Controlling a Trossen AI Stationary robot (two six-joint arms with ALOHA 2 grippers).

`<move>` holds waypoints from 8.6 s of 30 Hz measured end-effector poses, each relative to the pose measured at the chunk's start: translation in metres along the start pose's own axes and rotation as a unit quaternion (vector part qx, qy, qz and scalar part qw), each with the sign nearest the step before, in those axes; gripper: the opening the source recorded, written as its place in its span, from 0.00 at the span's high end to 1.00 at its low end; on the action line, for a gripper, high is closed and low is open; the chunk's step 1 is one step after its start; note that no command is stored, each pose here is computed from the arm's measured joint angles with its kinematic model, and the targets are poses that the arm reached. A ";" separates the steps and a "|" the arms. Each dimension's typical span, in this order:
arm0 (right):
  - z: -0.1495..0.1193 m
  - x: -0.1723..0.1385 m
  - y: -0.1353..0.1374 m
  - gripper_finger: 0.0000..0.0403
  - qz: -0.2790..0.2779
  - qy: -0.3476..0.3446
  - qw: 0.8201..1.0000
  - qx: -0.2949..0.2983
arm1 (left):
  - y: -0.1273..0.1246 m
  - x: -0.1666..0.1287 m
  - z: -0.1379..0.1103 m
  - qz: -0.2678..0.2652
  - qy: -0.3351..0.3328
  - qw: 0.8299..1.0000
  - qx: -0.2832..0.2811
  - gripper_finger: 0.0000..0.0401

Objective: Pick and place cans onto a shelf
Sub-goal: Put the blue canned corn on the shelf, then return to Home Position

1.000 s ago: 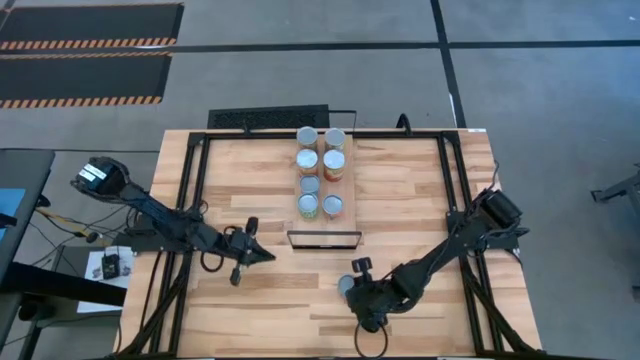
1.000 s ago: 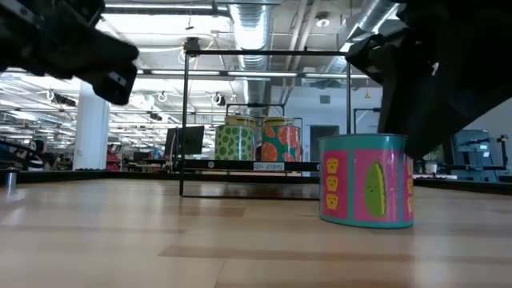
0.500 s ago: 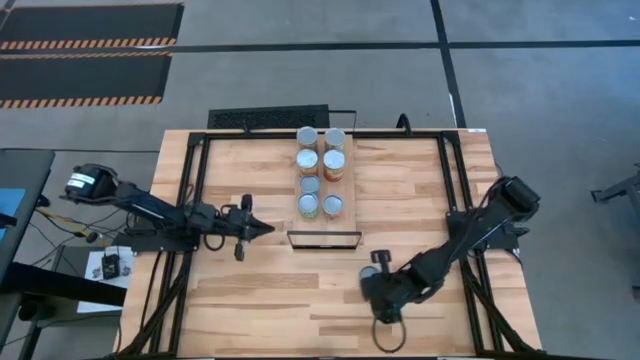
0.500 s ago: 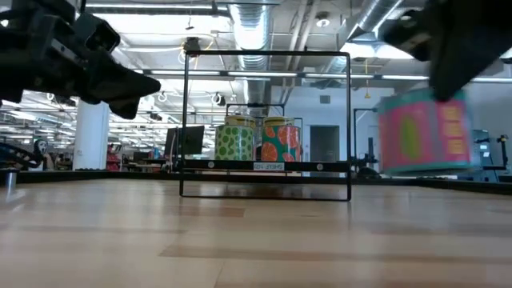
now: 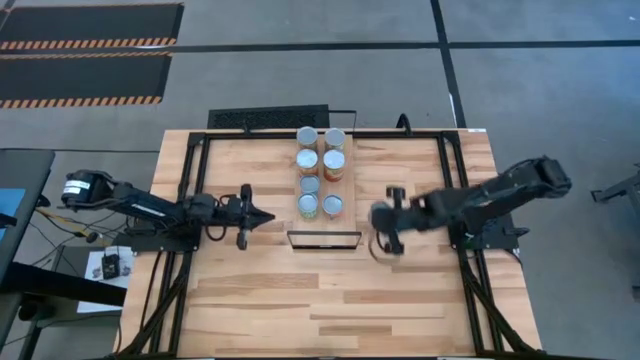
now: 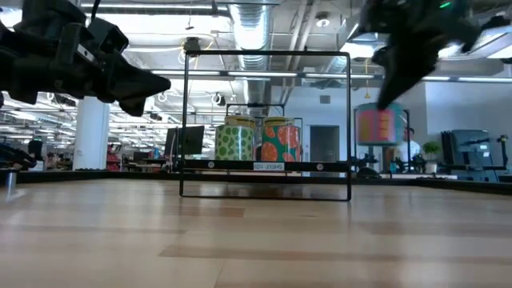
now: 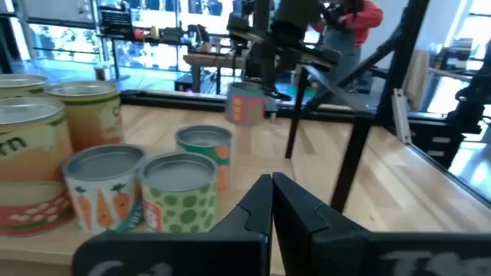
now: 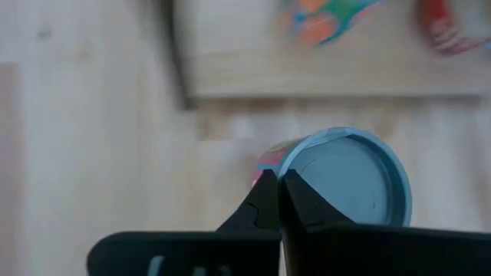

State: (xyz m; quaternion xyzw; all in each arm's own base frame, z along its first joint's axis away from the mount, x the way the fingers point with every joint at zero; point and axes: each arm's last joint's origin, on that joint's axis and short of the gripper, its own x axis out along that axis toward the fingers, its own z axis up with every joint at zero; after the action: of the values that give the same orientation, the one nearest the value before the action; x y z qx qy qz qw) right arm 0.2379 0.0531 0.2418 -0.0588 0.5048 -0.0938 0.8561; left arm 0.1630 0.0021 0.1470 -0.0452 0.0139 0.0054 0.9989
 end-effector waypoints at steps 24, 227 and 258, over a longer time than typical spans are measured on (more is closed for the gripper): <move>0.070 0.076 -0.115 0.98 0.054 -0.062 0.986 -0.145 | 0.020 -0.001 -0.002 0.056 0.014 0.998 -0.003 1.00; -0.163 0.014 -0.082 0.92 -0.075 -0.490 0.853 0.162 | 0.012 -0.067 0.020 0.075 -0.039 0.996 -0.033 1.00; -0.163 0.014 -0.082 0.87 -0.075 -0.492 0.853 0.160 | 0.012 -0.067 0.021 0.074 -0.040 0.995 -0.045 1.00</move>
State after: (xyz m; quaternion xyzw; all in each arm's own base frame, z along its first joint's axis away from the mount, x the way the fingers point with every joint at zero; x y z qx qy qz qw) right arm 0.0935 -0.0310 0.1669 0.0030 -0.0100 -0.1960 0.9806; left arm 0.0964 0.0155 0.1683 -0.0883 -0.0229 0.0819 0.9925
